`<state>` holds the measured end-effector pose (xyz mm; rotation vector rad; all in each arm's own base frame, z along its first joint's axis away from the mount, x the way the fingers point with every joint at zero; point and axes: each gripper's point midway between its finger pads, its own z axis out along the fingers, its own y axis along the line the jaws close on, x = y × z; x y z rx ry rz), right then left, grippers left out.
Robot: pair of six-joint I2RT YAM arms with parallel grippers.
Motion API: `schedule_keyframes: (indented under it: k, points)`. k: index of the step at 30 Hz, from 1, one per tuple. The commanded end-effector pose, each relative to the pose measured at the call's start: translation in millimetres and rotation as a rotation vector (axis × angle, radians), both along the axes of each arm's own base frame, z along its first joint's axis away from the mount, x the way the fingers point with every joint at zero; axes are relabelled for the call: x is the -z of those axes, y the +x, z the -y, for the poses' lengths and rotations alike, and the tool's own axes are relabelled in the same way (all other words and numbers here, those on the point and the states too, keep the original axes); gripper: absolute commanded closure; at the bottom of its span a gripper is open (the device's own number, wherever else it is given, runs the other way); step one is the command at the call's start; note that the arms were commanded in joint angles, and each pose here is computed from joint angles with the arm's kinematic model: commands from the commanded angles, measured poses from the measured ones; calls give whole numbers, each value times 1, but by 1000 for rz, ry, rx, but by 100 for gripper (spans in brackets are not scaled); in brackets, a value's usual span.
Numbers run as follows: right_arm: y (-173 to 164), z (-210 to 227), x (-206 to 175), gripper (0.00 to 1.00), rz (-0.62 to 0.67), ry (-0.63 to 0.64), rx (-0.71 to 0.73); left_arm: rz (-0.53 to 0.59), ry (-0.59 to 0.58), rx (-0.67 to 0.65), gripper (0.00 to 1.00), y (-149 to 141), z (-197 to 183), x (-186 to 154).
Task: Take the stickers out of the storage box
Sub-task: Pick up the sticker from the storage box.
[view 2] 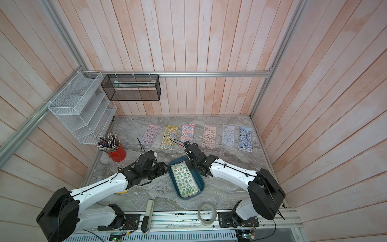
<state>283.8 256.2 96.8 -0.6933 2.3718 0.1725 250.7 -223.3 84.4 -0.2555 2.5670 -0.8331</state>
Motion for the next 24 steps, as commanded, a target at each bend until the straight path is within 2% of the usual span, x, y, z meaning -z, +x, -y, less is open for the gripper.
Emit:
schedule_keyframes:
  k: [1,10,14,16,20,24]
  points:
    - [-10,-1,21,100,-66,0,14,26,-48,35,33,8,20,-13]
    - [-25,-1,46,100,-154,15,7,-26,-9,75,35,10,38,2]
    - [-41,-8,62,100,-223,74,-36,-19,-2,95,39,14,46,0]
    - [-45,-9,70,100,-247,89,-34,-16,-3,102,44,17,49,-1]
    - [-48,-7,80,100,-276,85,-6,-24,-3,112,62,19,53,1]
    - [-48,-10,82,100,-290,100,3,-30,-4,117,73,20,57,2]
